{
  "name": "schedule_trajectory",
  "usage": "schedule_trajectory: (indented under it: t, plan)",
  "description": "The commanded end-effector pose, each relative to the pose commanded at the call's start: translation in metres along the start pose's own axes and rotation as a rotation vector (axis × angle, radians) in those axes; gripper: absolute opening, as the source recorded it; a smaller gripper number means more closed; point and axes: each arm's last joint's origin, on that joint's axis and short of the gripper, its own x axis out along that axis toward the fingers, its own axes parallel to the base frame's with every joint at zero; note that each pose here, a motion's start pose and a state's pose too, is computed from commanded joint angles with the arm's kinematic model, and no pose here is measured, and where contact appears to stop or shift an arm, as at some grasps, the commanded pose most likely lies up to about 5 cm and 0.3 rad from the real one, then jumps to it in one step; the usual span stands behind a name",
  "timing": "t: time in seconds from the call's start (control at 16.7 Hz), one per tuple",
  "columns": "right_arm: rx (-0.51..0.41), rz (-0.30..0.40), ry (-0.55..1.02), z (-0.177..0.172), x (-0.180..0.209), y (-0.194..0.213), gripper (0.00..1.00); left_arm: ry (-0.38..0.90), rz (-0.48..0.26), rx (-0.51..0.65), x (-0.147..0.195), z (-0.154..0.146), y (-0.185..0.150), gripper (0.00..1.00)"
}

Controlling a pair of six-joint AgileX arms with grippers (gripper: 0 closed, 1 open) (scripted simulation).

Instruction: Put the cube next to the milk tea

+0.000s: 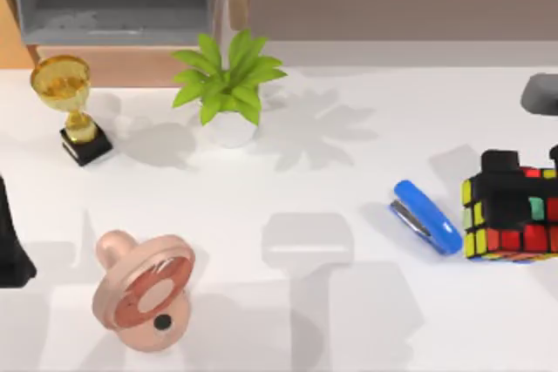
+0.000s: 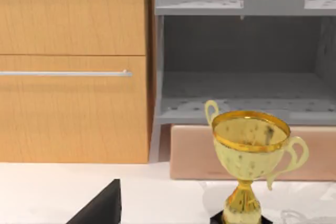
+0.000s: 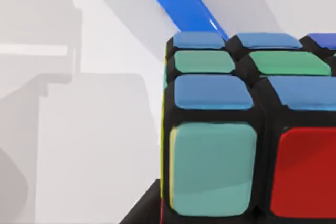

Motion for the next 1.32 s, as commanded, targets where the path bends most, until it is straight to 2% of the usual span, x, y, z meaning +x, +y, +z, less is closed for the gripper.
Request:
schedule_trajectory:
  t: [0.18,0.36,0.6,0.84,1.32]
  plan:
    - [0.006,-0.094,0.214,-0.042,0.019,-0.008,0.0,0.0,0.0,0.0,0.0,0.0,0.0,1.0]
    - [0.017,-0.17,0.346,-0.065,0.03,-0.017,0.0,0.0,0.0,0.0,0.0,0.0,0.0,1.0]
    - [0.019,-0.178,0.358,-0.067,0.031,-0.018,0.0,0.0,0.0,0.0,0.0,0.0,0.0,1.0]
    - [0.003,-0.156,0.346,-0.065,0.029,-0.016,0.0,0.0,0.0,0.0,0.0,0.0,0.0,1.0]
    - [-0.121,0.001,0.228,-0.055,0.01,0.003,0.0,0.0,0.0,0.0,0.0,0.0,0.0,1.0]
